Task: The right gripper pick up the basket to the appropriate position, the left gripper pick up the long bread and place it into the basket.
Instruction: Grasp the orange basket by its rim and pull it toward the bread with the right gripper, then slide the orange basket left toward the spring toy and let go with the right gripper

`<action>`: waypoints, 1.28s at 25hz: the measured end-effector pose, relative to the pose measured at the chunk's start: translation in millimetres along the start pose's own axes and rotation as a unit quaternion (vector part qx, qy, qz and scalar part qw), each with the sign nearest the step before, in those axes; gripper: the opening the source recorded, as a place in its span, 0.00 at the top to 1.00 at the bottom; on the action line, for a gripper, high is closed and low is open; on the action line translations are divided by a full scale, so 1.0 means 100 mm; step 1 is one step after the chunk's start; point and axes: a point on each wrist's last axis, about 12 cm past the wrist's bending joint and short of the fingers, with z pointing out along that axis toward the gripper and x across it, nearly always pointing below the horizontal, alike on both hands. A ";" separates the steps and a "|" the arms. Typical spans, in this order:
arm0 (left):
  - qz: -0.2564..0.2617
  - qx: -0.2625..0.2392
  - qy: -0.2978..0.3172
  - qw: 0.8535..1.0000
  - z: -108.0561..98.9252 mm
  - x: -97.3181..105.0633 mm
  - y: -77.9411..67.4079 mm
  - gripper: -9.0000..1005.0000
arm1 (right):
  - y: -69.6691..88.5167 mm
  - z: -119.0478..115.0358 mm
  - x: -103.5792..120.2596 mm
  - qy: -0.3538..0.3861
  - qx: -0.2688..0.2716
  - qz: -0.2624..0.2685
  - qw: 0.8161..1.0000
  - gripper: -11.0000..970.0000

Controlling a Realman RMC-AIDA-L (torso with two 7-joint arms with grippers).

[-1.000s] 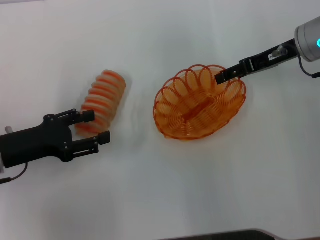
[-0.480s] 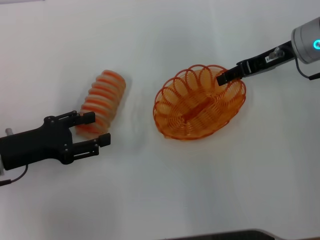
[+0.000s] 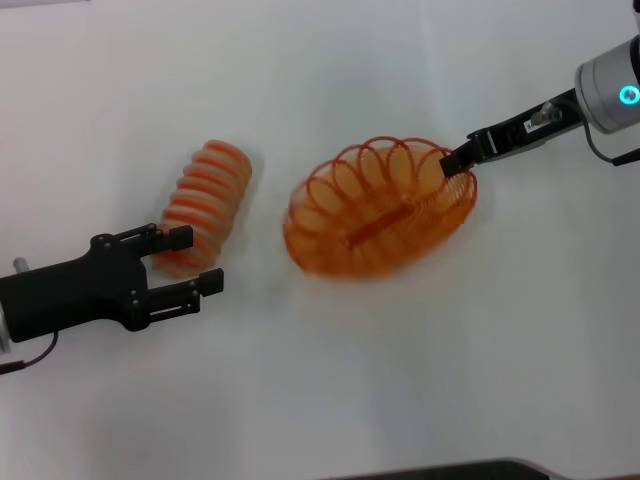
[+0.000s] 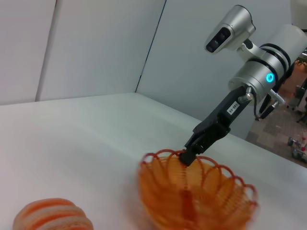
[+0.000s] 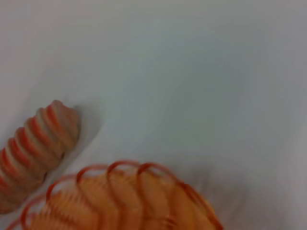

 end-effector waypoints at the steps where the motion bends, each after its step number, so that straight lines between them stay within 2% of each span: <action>1: 0.000 0.000 0.000 1.000 0.00 0.00 0.00 0.23 | -0.01 0.00 0.00 -0.001 0.001 0.001 1.000 0.77; 7: 0.000 0.000 0.000 1.000 0.00 0.00 0.00 0.23 | -0.03 -0.02 0.03 -0.003 -0.001 0.007 1.000 0.90; 20: 0.014 -0.003 0.001 1.000 0.00 -0.05 0.02 0.23 | -0.08 -0.12 0.06 -0.027 -0.024 0.060 0.998 0.90; 32: 0.028 -0.006 0.000 1.000 0.04 -0.08 0.04 0.23 | -0.05 -0.04 0.00 -0.049 -0.015 0.117 0.992 0.90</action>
